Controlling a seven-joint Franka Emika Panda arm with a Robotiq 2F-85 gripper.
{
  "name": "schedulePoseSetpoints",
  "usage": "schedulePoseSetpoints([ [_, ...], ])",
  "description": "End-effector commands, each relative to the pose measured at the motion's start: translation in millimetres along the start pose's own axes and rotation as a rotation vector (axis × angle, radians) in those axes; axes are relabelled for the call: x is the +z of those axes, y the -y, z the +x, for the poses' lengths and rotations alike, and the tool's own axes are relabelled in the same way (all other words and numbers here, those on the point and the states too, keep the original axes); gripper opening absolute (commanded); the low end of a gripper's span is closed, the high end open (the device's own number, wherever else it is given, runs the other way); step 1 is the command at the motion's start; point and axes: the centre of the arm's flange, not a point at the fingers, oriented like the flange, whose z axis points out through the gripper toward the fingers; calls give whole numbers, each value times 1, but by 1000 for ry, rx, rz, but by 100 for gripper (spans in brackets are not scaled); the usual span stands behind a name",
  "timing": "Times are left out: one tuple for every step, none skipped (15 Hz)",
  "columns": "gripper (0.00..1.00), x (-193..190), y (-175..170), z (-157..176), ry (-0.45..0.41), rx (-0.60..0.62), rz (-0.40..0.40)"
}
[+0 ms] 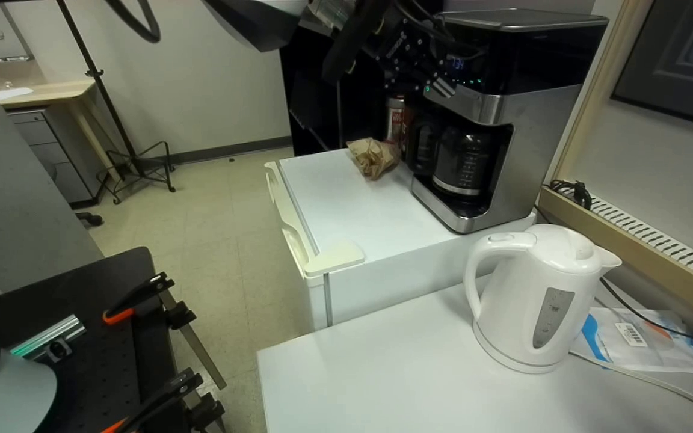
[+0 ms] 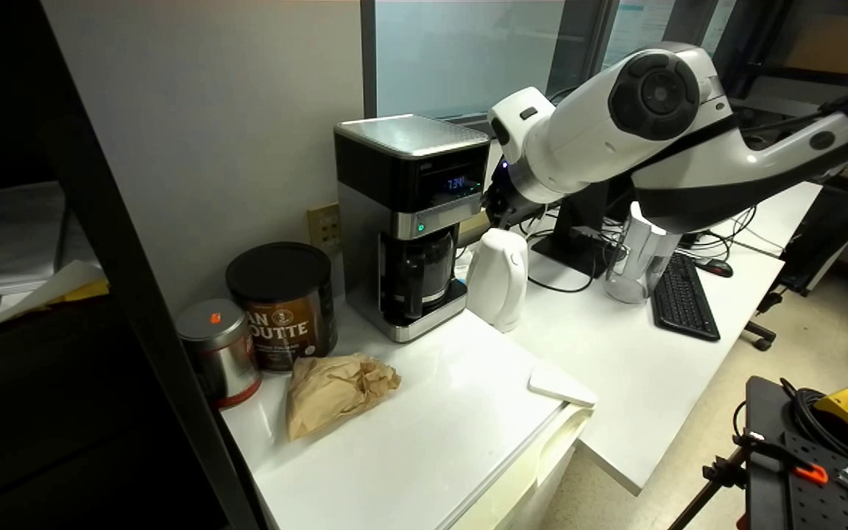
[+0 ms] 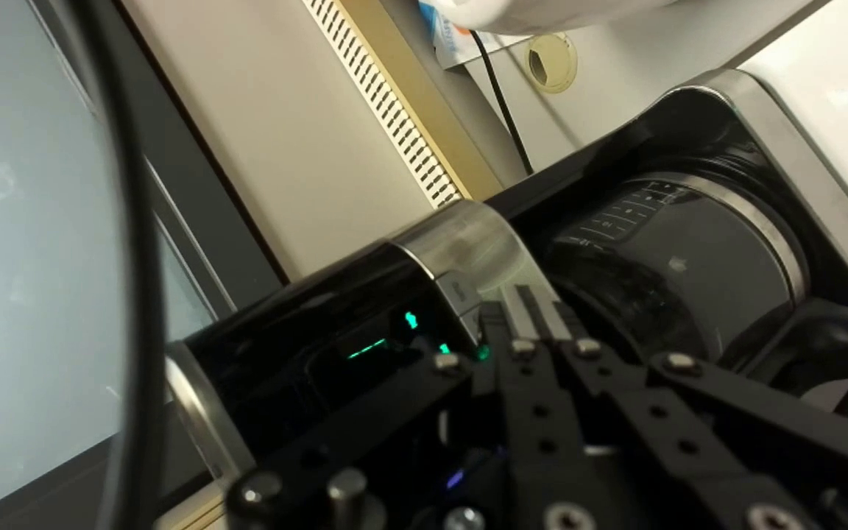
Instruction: Press a button on the coffee maker
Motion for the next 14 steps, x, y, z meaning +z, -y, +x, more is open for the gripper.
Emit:
schedulePoseSetpoints([
  [0, 10, 2, 9, -40, 8, 0],
  [0, 10, 2, 9, -43, 7, 2],
  [0, 11, 3, 10, -45, 7, 5],
  [0, 12, 3, 10, -48, 6, 7],
  [0, 13, 3, 10, -50, 6, 8],
  [0, 14, 4, 11, -52, 6, 8],
  [0, 15, 4, 11, -55, 6, 7],
  [0, 16, 4, 11, -59, 8, 4],
  [0, 17, 3, 11, -63, 9, 0],
  [0, 18, 3, 12, -66, 8, -3],
  [0, 19, 2, 11, -71, 9, -11],
  [0, 20, 1, 12, -75, 11, -18],
  [0, 21, 0, 12, -76, 13, -20],
  [0, 22, -1, 12, -80, 15, -23],
])
